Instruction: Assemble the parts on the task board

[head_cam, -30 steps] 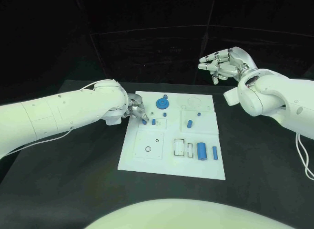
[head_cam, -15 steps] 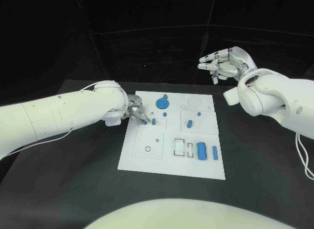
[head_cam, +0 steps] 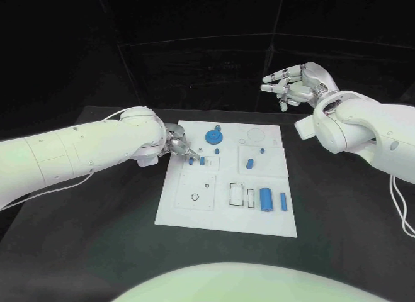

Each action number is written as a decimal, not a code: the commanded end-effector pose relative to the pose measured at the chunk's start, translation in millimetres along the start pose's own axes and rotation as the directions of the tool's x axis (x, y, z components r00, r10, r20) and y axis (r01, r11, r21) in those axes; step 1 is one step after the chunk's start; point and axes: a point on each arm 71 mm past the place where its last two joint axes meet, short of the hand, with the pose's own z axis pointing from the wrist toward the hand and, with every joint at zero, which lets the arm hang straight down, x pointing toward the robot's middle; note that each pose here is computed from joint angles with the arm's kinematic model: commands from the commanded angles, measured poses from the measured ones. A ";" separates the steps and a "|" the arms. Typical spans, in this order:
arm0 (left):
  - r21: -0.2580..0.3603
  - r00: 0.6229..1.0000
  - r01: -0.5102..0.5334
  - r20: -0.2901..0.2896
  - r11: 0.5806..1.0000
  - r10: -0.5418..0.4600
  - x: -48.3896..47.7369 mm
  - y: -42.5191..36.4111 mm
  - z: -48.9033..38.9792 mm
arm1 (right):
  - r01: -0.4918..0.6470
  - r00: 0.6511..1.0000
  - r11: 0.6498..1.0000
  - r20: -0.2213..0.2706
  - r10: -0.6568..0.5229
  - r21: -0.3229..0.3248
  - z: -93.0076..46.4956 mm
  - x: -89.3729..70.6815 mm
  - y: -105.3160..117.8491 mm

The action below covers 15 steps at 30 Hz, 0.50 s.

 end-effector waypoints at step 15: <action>0.420 0.929 0.187 0.217 0.888 -0.299 -23.7 -25.6 -8.3 | 0.001 1.000 1.000 -0.007 -0.001 -0.004 0.8 -0.1 0.6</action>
